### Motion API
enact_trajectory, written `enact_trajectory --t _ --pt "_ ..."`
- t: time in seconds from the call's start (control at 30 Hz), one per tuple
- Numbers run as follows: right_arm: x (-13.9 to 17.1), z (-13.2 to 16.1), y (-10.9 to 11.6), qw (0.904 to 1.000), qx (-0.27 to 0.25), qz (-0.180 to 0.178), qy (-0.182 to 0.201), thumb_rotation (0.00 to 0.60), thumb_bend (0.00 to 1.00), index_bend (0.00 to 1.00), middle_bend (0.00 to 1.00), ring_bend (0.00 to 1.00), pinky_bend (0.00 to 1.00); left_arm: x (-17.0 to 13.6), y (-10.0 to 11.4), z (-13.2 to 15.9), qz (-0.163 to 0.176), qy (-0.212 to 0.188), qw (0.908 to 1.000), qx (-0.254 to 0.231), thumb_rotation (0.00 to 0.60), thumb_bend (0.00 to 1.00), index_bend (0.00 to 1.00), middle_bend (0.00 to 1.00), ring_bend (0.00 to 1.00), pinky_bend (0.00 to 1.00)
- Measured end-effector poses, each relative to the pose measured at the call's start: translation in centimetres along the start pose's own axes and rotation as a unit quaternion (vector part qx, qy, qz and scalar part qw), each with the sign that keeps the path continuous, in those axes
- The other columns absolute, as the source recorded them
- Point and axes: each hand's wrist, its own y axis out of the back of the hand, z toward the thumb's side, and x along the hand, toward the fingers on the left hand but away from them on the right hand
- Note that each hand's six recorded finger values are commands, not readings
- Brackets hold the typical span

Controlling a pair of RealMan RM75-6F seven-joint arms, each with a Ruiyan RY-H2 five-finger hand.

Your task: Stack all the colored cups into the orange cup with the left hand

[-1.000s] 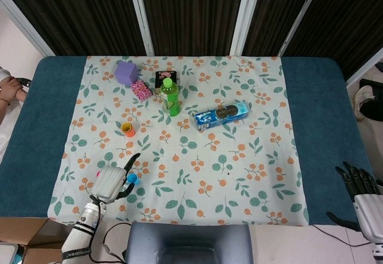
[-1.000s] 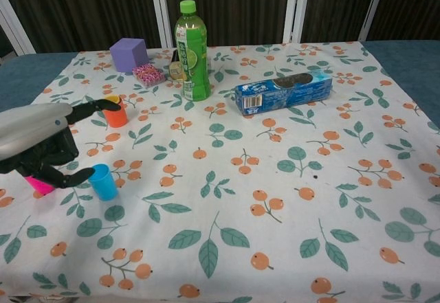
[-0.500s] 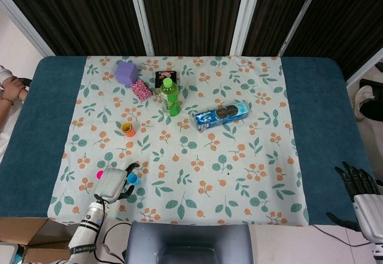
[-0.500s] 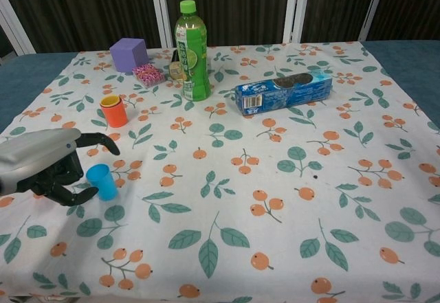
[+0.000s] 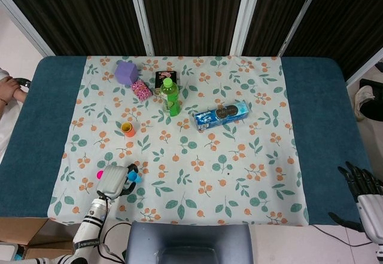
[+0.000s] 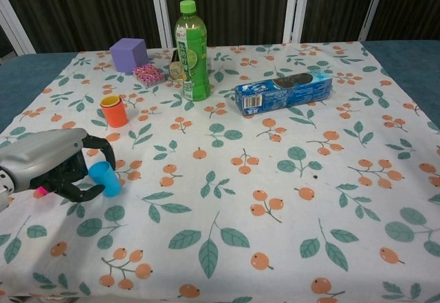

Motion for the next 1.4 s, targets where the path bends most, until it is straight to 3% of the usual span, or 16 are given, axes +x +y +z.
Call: enact_trajectory --t 0.27,0.53,0.7,1.03,1.4 --pt "0.0 0.0 0.0 1.0 0.0 0.001 0.0 0.6 0.2 0.0 0.0 0.0 0.0 0.8 2.0 0.0 0.036 -0.001 0.9993 0.005 0.6 0.36 0.61 1.0 1.0 1.0" --pt "-0.2 -0.3 0.1 1.0 0.0 0.0 -0.006 0.6 0.2 0.0 0.0 0.0 0.0 4.2 8.3 0.3 0.135 0.012 0.989 0.06 0.6 0.37 0.61 1.0 1.0 1.0" --pt "-0.5 -0.5 0.1 0.9999 0.002 -0.002 -0.014 0.6 0.2 0.0 0.0 0.0 0.0 7.6 11.2 0.1 0.169 0.041 0.9815 0.08 0.6 0.37 0.61 1.0 1.0 1.0" --pt "-0.8 -0.8 0.4 0.9998 -0.001 -0.007 -0.021 0.6 0.2 0.0 0.0 0.0 0.0 11.5 10.9 -2.4 0.158 0.095 0.9792 0.084 0.6 0.37 0.61 1.0 1.0 1.0" --pt "-0.9 -0.8 0.2 0.9997 -0.001 -0.006 -0.024 0.6 0.2 0.0 0.0 0.0 0.0 12.1 9.2 -2.6 0.138 0.093 0.9823 0.085 0.6 0.37 0.61 1.0 1.0 1.0"
